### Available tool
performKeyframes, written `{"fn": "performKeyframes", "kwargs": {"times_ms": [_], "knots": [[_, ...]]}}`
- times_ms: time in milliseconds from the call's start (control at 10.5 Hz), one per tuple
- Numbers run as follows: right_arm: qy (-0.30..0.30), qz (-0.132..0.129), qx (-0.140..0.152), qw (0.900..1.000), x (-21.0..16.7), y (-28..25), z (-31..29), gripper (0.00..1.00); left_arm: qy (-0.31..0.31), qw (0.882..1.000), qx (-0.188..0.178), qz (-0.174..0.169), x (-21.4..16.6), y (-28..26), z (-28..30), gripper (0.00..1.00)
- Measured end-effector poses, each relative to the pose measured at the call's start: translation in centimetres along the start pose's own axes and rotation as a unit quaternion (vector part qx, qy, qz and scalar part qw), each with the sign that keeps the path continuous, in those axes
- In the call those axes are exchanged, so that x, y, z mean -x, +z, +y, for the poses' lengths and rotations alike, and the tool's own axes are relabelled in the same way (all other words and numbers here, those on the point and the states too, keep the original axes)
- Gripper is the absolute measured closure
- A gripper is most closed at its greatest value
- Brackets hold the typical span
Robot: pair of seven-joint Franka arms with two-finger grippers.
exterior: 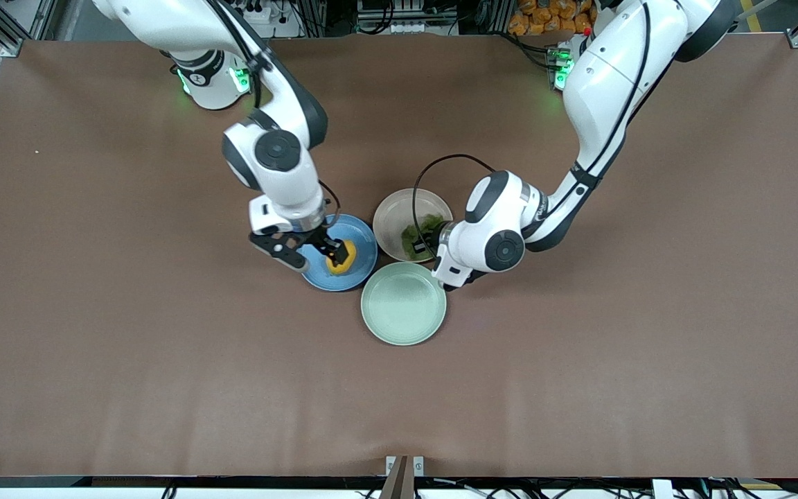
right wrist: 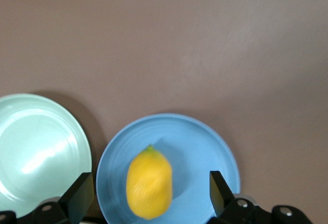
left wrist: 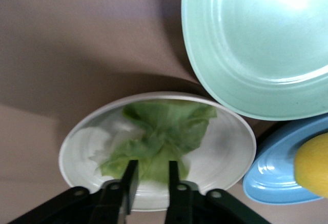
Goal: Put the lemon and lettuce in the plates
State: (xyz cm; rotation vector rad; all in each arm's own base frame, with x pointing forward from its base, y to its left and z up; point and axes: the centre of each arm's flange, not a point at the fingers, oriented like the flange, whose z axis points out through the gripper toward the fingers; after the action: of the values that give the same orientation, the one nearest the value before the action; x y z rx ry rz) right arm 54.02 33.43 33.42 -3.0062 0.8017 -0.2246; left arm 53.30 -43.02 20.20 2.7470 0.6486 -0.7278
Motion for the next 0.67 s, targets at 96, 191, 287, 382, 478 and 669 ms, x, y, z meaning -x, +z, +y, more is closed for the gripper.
{"fn": "performKeyframes", "kwargs": {"times_ms": [96, 191, 287, 382, 478, 669], "knots": [[-0.009, 0.007, -0.004, 1.0, -1.5, -1.9, 0.8, 0.0, -0.007, 1.0, -0.002, 0.0, 0.6, 0.6, 0.4, 0.67], [-0.018, 0.015, -0.004, 1.0, -3.0, -3.8, 1.8, 0.0, -0.011, 1.0, -0.002, 0.001, 1.1, 0.8, 0.7, 0.66], [-0.028, 0.021, -0.002, 0.999, -4.6, -5.9, 3.2, 0.0, -0.013, 1.0, -0.001, 0.002, 1.2, 0.9, 0.8, 0.56], [-0.036, 0.025, -0.002, 0.999, -6.1, -8.1, 4.5, 0.0, -0.015, 1.0, 0.003, 0.004, 1.0, 0.4, 0.8, 0.43], [-0.043, 0.024, -0.004, 0.999, -7.4, -10.3, 6.0, 0.0, -0.018, 1.0, 0.01, 0.008, 0.5, -0.6, 0.8, 0.3], [-0.072, 0.022, -0.006, 0.997, -9.3, -14.2, 8.8, 0.0, 0.003, 0.999, 0.034, 0.027, -0.3, -4.5, 0.8, 0.05]]}}
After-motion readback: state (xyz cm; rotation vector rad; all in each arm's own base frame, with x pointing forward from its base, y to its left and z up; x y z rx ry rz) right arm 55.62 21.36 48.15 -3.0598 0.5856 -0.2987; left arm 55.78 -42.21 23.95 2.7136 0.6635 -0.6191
